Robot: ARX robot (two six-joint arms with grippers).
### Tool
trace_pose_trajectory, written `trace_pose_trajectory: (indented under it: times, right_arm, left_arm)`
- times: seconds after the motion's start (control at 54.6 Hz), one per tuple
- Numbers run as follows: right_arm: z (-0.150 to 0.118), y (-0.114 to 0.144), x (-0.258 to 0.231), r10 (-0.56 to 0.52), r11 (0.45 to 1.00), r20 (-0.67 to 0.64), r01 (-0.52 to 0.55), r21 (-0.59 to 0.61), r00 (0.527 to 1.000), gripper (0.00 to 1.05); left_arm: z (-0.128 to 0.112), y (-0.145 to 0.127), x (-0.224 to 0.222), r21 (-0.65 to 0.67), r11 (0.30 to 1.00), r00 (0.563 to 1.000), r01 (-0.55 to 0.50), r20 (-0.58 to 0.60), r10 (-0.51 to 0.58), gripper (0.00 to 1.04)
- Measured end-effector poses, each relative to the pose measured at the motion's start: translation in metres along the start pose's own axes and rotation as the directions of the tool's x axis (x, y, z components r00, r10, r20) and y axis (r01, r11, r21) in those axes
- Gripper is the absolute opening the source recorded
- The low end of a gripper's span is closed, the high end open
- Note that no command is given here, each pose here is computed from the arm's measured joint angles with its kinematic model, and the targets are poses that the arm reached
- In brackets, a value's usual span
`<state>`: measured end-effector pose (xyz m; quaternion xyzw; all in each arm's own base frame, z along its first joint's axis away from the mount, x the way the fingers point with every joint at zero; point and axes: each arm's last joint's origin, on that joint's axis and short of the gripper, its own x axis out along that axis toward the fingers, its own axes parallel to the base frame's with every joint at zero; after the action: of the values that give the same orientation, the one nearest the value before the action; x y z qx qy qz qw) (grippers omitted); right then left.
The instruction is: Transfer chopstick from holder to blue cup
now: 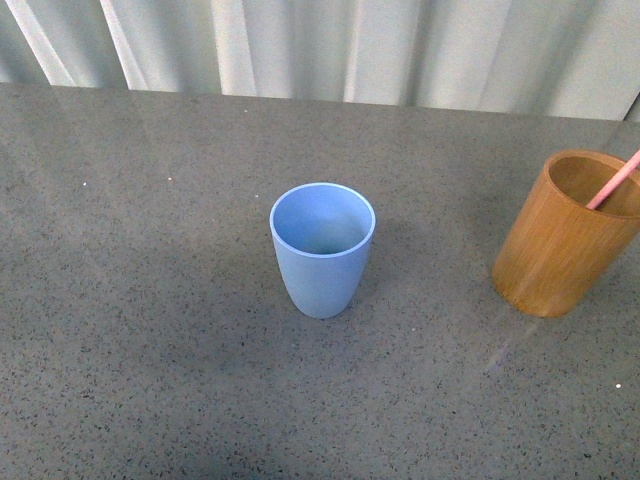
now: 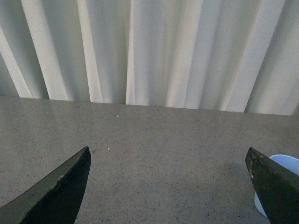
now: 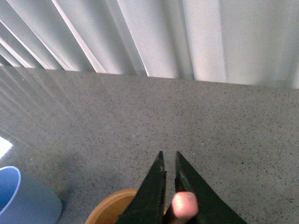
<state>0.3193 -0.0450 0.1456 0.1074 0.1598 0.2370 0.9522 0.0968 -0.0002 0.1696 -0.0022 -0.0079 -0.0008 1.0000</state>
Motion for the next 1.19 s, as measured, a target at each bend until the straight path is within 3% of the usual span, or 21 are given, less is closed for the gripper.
trace_pose_trajectory:
  times: [0.128,0.238,0.312,0.458,0.623,0.806,1.191]
  right_arm:
    - [0.023,0.006,-0.007,0.029,1.0,0.044,-0.03,0.01,0.999,0.02]
    - [0.072,0.018,-0.022,0.042,0.999,0.128,-0.041,-0.005,0.991,0.02]
    - [0.105,0.035,-0.033,0.058,0.998,0.173,-0.054,-0.029,0.983,0.02]
    - [0.137,0.09,-0.04,0.149,0.987,0.21,-0.132,-0.094,0.966,0.02]
    - [0.126,0.134,-0.017,0.244,0.968,0.176,-0.231,-0.095,0.954,0.02]
    - [0.088,0.164,0.028,0.295,0.955,0.076,-0.294,-0.03,0.952,0.02]
    - [0.043,0.169,0.068,0.248,0.969,-0.055,-0.248,0.014,0.967,0.02]
  left_arm:
    - [0.0,0.0,0.0,0.0,1.0,1.0,0.0,0.0,0.0,0.98]
    - [0.0,0.0,0.0,0.0,1.0,1.0,0.0,0.0,0.0,0.98]
    - [0.0,0.0,0.0,0.0,1.0,1.0,0.0,0.0,0.0,0.98]
    - [0.0,0.0,0.0,0.0,1.0,1.0,0.0,0.0,0.0,0.98]
    - [0.0,0.0,0.0,0.0,1.0,1.0,0.0,0.0,0.0,0.98]
    - [0.0,0.0,0.0,0.0,1.0,1.0,0.0,0.0,0.0,0.98]
    - [0.0,0.0,0.0,0.0,1.0,1.0,0.0,0.0,0.0,0.98]
